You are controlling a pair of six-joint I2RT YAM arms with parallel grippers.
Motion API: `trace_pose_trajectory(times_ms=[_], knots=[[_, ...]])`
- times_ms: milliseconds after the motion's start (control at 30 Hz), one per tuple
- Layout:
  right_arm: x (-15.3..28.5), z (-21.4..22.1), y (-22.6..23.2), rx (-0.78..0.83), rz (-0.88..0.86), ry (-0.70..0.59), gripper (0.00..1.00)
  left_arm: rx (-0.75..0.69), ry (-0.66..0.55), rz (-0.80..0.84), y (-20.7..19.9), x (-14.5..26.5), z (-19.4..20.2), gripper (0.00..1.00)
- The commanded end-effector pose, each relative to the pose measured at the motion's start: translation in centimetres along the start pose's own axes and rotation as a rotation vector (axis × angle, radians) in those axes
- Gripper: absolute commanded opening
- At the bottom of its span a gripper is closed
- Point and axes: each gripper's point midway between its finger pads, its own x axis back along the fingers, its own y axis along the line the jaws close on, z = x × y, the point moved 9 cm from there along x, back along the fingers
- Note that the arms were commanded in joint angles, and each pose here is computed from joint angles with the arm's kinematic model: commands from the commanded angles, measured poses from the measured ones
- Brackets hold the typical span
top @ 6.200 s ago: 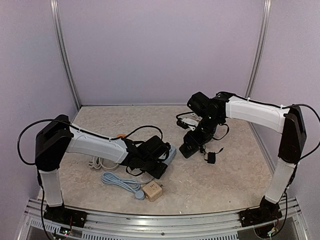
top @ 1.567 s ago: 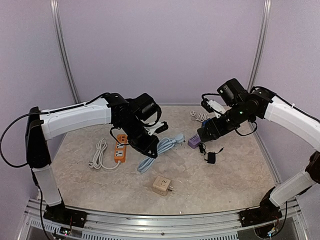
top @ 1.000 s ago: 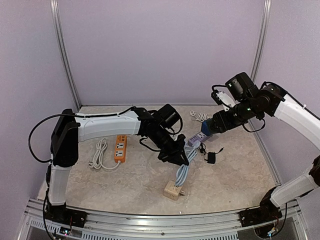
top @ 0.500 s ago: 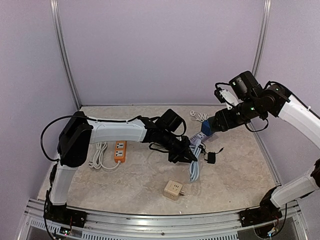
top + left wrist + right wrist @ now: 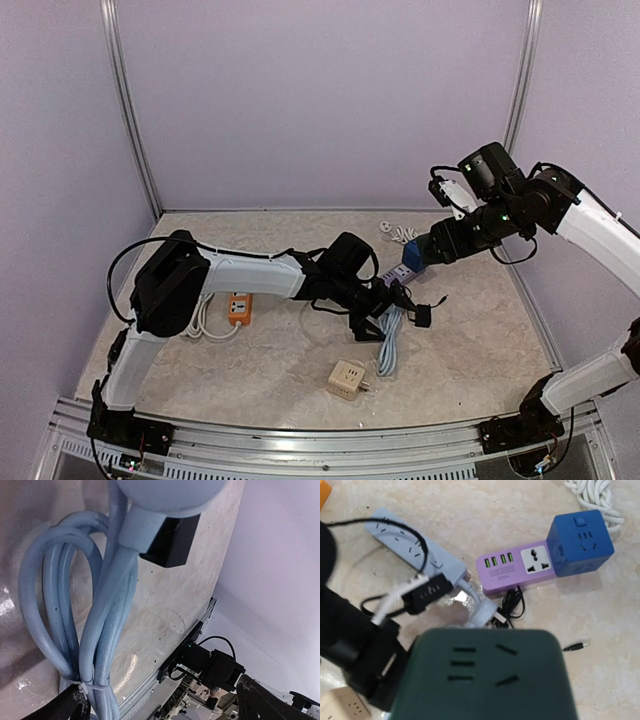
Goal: Insert the plug
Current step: Adjust the socket at the center of the board.
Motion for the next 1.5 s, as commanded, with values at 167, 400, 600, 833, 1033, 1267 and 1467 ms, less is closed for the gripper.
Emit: trace_pose_trajectory(times_ms=[167,400,600,833,1033,1267,1467], knots=[[0.9,-1.0,-0.2,-0.004,-0.003,-0.035,0.00,-0.517,-0.387,-0.088,-7.8,12.5,1.5,0.99],[0.4,-0.7,-0.2,0.007,0.000,-0.025,0.00,-1.038,-0.519,-0.394,-7.6,22.2,0.4,0.99],[0.2,-0.8,0.1,0.000,-0.036,-0.040,0.00,-1.393,-0.341,-0.680,-3.5,23.6,-1.8,0.99],[0.3,-0.5,0.0,-0.003,-0.034,-0.028,0.00,-1.443,-0.049,-0.801,1.9,21.0,-6.1,0.99],[0.6,-0.5,0.0,-0.004,-0.027,-0.029,0.00,-1.469,0.160,-0.858,6.1,17.4,-9.4,0.98],[0.0,-0.1,-0.2,0.000,-0.012,-0.007,0.00,-1.501,0.220,-0.821,8.3,15.8,-11.3,0.96],[-0.4,0.1,-0.1,0.003,-0.015,-0.002,0.00,-1.570,0.230,-0.810,9.6,14.6,-11.8,0.92]])
